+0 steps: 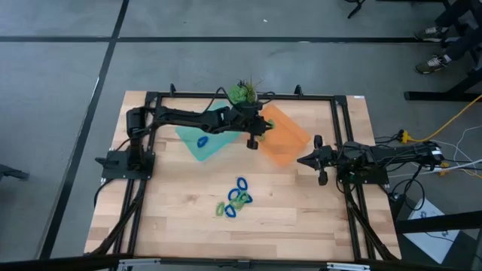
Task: Sort spring keychains
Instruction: Put the green spring keychain into the orange bin
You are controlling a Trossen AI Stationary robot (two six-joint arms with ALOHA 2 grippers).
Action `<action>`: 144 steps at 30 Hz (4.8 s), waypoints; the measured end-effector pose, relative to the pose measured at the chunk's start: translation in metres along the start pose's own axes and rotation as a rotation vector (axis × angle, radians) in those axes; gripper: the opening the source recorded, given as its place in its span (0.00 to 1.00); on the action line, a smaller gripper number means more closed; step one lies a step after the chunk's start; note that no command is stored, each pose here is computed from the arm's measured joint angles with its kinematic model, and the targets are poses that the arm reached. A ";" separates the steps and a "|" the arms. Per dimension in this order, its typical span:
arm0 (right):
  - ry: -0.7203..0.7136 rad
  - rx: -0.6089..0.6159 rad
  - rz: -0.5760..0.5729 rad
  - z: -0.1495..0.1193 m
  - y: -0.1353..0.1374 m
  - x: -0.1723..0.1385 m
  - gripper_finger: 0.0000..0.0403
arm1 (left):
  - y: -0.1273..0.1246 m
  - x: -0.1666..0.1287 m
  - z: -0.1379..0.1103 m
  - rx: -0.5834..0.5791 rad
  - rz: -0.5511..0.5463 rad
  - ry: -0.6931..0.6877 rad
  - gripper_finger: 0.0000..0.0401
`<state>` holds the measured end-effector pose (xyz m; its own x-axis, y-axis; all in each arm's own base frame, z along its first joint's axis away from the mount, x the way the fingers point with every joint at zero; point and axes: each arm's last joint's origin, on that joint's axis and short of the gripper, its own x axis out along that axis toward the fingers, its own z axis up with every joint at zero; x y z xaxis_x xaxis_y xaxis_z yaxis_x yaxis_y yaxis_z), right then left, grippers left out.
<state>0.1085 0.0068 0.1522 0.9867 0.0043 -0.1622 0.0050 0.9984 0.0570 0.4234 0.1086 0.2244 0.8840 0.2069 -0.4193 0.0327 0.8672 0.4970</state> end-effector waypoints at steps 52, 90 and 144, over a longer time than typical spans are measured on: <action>0.000 0.000 0.000 0.000 0.000 0.000 0.02 | -0.013 0.018 -0.026 -0.142 -0.091 0.096 0.47; 0.000 0.000 0.000 0.000 0.000 0.000 0.02 | -0.100 -0.123 0.093 0.061 -0.366 0.088 0.42; 0.000 0.000 0.000 0.000 0.000 0.000 0.02 | -0.224 -0.199 0.083 -0.139 -0.626 0.623 0.37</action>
<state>0.1085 0.0068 0.1523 0.9868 0.0044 -0.1622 0.0049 0.9984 0.0570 0.2793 -0.1648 0.2594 0.3081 -0.1494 -0.9396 0.3321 0.9424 -0.0409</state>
